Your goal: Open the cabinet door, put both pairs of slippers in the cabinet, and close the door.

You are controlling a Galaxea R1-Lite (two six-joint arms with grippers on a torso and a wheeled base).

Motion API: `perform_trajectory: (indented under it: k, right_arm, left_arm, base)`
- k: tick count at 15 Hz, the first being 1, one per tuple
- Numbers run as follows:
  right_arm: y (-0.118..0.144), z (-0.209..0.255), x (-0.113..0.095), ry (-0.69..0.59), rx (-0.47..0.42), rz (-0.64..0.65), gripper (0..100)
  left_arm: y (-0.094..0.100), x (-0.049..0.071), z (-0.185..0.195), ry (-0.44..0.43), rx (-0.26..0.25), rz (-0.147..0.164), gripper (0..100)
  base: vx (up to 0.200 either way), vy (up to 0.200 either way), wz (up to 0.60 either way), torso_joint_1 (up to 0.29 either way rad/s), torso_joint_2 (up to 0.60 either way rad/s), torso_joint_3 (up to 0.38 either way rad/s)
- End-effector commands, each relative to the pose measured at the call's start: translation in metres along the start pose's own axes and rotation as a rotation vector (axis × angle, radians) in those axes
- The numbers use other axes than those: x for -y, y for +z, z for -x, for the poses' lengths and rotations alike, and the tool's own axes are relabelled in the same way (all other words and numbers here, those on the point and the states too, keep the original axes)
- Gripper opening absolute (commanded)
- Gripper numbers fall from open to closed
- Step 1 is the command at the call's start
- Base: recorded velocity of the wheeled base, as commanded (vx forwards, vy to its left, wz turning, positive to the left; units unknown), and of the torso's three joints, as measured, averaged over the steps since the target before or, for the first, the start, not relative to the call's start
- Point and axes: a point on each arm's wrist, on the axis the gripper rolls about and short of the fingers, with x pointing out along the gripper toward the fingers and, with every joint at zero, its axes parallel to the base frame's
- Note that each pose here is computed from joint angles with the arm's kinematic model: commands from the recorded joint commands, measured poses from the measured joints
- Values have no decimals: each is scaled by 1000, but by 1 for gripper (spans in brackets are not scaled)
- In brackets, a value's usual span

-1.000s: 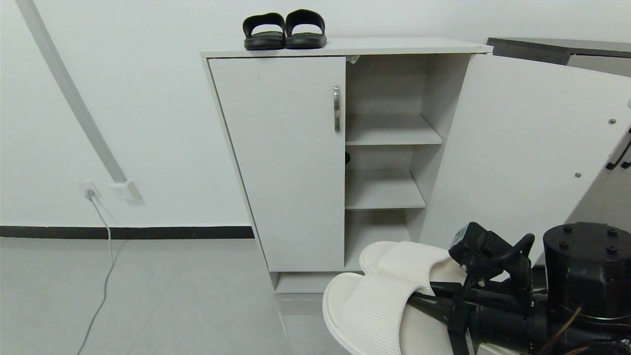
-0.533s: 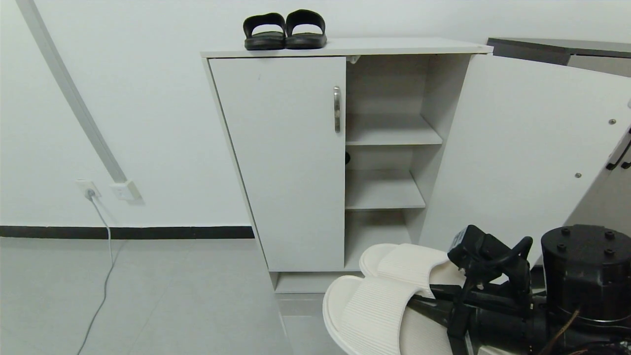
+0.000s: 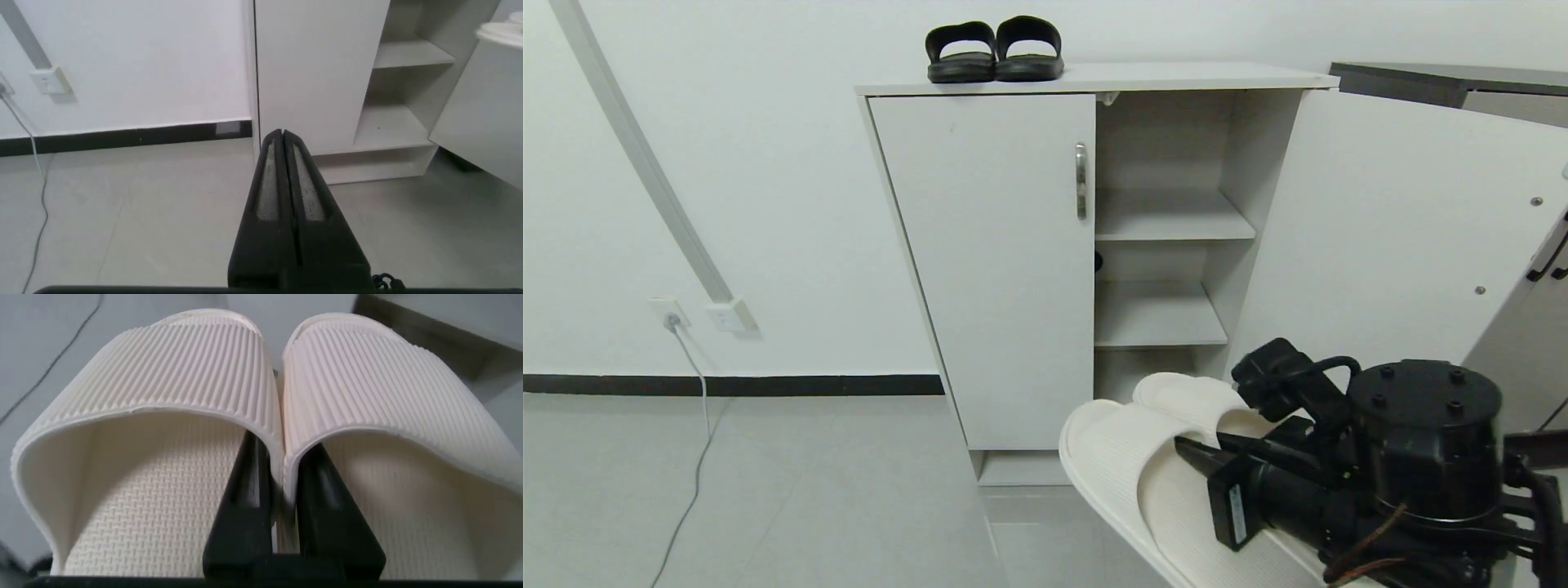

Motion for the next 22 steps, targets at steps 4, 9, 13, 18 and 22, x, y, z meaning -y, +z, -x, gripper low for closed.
perform_trajectory:
  k: [4,9,13,18,22]
  right_arm:
    - [0,-58,-27,-192,11,-79,0]
    - [-9,-120,-40,-498,178,-128,0]
    - [-9,-133,-18,-571,179,-144,0]
    - [-18,-147,-7,-606,160,-141,0]
    - [-25,-151,-11,-580,142,-129,0]
  left_arm:
    - [0,0,0,0,0,1,0]
    - [0,0,0,0,-2,3,0]
    - [0,0,0,0,0,2,0]
    - [0,0,0,0,0,2,0]
    - [0,0,0,0,0,7,0]
  base:
    - [0,0,0,0,0,0]
    - [0,0,0,0,0,0]
    - [0,-100,0,2,-1,1]
    - [0,-200,0,3,1,3]
    - [0,-50,0,2,1,2]
